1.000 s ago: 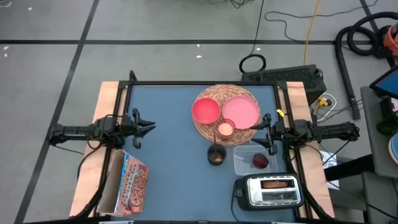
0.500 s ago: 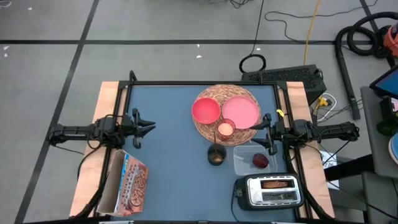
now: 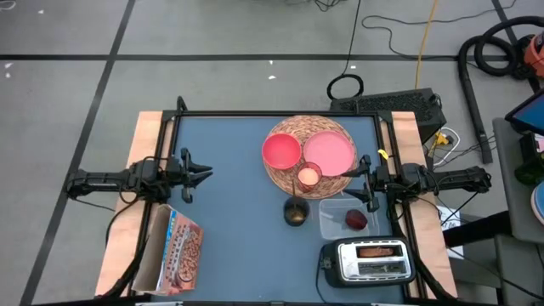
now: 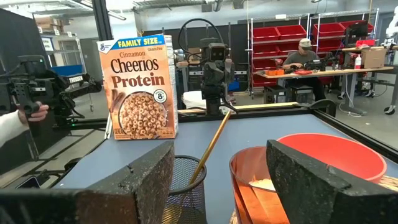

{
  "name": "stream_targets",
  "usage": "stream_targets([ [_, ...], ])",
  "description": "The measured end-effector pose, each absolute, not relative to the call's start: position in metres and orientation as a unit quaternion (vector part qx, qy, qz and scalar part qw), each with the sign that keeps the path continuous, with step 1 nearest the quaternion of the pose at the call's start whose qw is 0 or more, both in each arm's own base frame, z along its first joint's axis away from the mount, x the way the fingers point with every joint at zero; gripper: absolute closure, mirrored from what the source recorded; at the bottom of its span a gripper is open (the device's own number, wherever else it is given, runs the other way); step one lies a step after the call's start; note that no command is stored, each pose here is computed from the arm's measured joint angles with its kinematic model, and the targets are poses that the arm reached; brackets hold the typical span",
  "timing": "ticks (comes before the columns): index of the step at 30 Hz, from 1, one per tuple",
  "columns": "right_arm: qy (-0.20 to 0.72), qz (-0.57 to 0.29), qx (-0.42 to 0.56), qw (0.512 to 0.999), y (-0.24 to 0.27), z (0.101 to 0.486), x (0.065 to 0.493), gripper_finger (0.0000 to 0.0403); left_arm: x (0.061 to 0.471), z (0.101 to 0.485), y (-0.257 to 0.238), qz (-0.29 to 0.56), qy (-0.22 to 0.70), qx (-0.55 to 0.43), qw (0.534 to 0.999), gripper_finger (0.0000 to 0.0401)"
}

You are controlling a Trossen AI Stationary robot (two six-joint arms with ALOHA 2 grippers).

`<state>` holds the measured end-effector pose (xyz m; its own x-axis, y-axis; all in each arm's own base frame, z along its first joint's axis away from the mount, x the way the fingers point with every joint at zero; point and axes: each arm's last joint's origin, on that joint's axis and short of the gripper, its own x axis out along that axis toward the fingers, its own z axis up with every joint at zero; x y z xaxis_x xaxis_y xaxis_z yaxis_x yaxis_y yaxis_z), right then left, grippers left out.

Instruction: Arrange a breakfast setting

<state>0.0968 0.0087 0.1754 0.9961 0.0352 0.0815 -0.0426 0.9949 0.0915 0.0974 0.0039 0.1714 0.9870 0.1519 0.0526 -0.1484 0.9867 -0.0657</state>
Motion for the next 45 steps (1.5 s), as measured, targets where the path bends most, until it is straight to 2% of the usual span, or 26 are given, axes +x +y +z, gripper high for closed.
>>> stream_targets([
  [14, -0.040, 0.019, 0.034, 0.998, 0.009, 0.175, 0.097, 0.0156, 0.097, 0.172, 0.004, 0.074, -0.032, -0.064, 0.995, 0.0310],
  [18, -0.040, 0.019, 0.034, 0.998, 0.009, 0.175, 0.097, 0.0156, 0.097, 0.172, 0.004, 0.074, -0.035, -0.082, 0.993, 0.0271],
  [26, -0.040, 0.019, 0.034, 0.998, 0.009, 0.175, 0.097, 0.0156, 0.096, 0.181, 0.005, 0.084, -0.083, -0.088, 0.989, 0.0147],
  [31, -0.040, 0.019, 0.034, 0.998, 0.009, 0.175, 0.097, 0.0156, 0.095, 0.185, 0.006, 0.109, -0.109, -0.093, 0.984, 0.0087],
  [34, -0.040, 0.019, 0.034, 0.998, 0.009, 0.175, 0.097, 0.0156, 0.093, 0.192, 0.007, 0.121, -0.147, -0.101, 0.977, 0.0072],
  [41, -0.040, 0.019, 0.034, 0.998, 0.009, 0.175, 0.097, 0.0156, 0.081, 0.220, 0.008, 0.116, -0.297, -0.119, 0.940, 0.0071],
  [45, -0.040, 0.019, 0.034, 0.998, 0.009, 0.175, 0.097, 0.0156, 0.072, 0.245, 0.008, 0.109, -0.319, -0.123, 0.933, 0.0071],
])
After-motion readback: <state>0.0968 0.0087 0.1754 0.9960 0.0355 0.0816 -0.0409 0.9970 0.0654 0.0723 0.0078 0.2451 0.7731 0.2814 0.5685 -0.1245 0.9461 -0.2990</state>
